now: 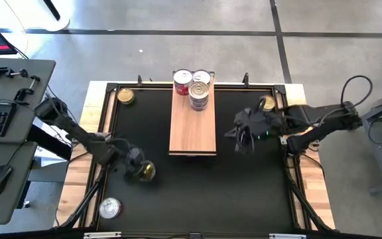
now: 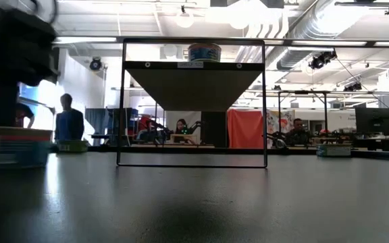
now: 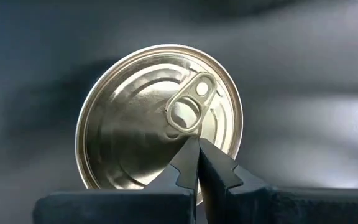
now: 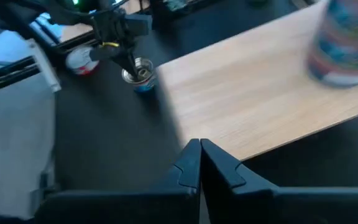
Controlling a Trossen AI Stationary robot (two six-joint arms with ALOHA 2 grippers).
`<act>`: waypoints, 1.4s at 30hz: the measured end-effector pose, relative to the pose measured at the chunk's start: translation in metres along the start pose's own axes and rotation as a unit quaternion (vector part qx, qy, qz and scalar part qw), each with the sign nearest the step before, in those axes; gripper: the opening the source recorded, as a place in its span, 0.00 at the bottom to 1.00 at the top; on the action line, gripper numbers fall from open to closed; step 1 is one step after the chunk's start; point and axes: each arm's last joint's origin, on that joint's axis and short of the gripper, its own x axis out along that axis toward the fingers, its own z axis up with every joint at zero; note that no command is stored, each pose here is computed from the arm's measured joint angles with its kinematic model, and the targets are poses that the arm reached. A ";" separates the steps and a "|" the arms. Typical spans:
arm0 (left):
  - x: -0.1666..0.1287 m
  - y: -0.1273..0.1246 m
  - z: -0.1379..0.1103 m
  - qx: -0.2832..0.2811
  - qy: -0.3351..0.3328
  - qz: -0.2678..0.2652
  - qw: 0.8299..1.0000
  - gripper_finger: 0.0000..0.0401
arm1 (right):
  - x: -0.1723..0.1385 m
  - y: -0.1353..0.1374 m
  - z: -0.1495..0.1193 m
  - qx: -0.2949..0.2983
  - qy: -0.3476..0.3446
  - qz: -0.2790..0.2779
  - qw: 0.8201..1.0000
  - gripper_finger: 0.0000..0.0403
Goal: Stack canned seafood by type on shelf
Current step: Stack the blue pink tuna can on top of the blue pink tuna can on the shelf
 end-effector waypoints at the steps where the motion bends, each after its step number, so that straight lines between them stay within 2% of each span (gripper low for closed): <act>1: 0.000 0.000 -0.008 0.013 0.010 -0.010 1.000 0.00 | 0.001 0.007 -0.003 0.006 0.006 0.007 1.000 0.00; 5: 0.004 -0.002 -0.038 0.061 0.040 -0.050 0.996 0.00 | 0.009 0.035 -0.019 0.038 0.027 0.016 0.999 0.00; 9: 0.016 -0.013 -0.061 0.131 0.056 -0.100 0.985 0.00 | 0.023 0.068 -0.043 0.083 0.060 0.017 0.995 0.00; 16: 0.036 -0.058 -0.079 0.252 0.022 -0.131 0.959 0.00 | 0.048 0.122 -0.097 0.214 0.135 -0.007 0.967 0.00; 19: 0.045 -0.082 -0.079 0.282 -0.006 -0.137 0.949 0.00 | 0.057 0.137 -0.117 0.241 0.156 -0.024 0.957 0.00; 23: 0.060 -0.115 -0.068 0.315 -0.054 -0.138 0.937 0.00 | 0.072 0.149 -0.135 0.249 0.171 -0.037 0.953 0.00; 27: 0.078 -0.156 -0.057 0.364 -0.068 -0.148 0.917 0.00 | 0.083 0.153 -0.139 0.251 0.197 -0.032 0.947 0.00; 30: 0.090 -0.185 -0.055 0.394 -0.064 -0.158 0.903 0.00 | 0.084 0.152 -0.138 0.237 0.201 -0.029 0.950 0.00; 34: 0.090 -0.218 -0.050 0.449 -0.074 -0.160 0.876 0.00 | 0.084 0.150 -0.140 0.196 0.208 -0.032 0.958 0.00; 38: 0.054 -0.241 -0.042 0.512 -0.127 -0.139 0.838 0.00 | 0.094 0.142 -0.161 0.178 0.257 -0.024 0.949 0.00; 40: 0.040 -0.241 -0.042 0.546 -0.156 -0.099 0.817 0.00 | 0.106 0.139 -0.178 0.199 0.282 0.014 0.938 0.00; 42: 0.034 -0.232 -0.049 0.576 -0.177 -0.054 0.796 0.00 | 0.120 0.138 -0.196 0.239 0.299 0.094 0.919 0.00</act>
